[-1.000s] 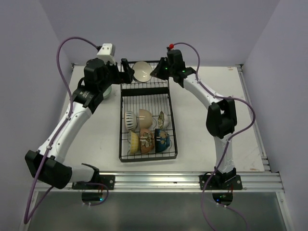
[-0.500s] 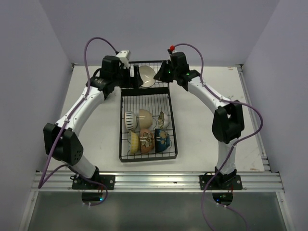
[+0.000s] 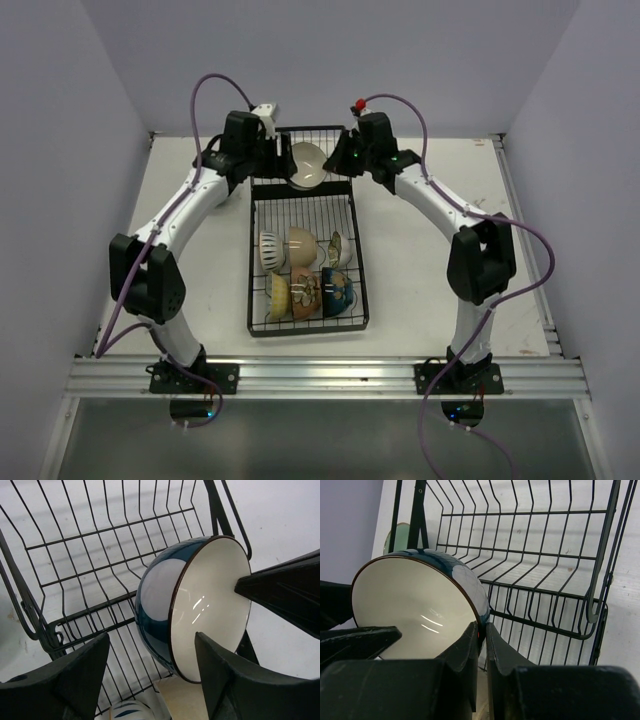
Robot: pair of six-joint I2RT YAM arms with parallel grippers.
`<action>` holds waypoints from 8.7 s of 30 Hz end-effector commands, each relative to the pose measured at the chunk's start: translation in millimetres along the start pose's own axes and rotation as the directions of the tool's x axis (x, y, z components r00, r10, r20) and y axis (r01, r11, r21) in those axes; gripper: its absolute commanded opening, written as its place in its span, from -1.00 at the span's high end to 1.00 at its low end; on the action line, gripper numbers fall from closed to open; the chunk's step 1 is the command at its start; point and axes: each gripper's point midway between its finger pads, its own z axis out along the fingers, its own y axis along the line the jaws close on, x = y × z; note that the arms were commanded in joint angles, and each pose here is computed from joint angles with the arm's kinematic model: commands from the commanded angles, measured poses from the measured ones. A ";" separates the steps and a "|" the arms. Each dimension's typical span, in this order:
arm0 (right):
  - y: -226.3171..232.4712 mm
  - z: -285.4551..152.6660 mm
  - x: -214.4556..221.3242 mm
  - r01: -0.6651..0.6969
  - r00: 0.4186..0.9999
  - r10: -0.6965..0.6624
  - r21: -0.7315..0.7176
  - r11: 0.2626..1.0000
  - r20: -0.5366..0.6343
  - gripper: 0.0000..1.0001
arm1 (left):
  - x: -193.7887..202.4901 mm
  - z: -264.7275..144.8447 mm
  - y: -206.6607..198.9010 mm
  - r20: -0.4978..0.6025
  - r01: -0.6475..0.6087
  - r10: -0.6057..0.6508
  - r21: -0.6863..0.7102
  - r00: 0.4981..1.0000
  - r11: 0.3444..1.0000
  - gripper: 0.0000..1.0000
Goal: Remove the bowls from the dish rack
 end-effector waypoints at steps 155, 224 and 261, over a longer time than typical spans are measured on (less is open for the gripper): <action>-31.7 -86.7 6.7 -0.091 0.996 0.092 -0.192 0.977 -0.004 -0.45 | -3.8 -49.3 259.4 0.059 0.256 -0.262 -0.495 0.963 0.830 -0.48; -38.7 -87.3 18.9 -0.093 0.994 0.085 -0.151 0.984 -0.062 -0.33 | -10.2 -69.6 246.1 0.156 0.277 -0.232 -0.434 0.960 0.857 -0.54; -62.6 -90.2 48.9 -0.064 0.991 0.056 -0.064 0.996 -0.125 -0.38 | 139.2 -129.1 22.0 0.016 0.266 -0.282 0.280 0.959 0.922 -0.52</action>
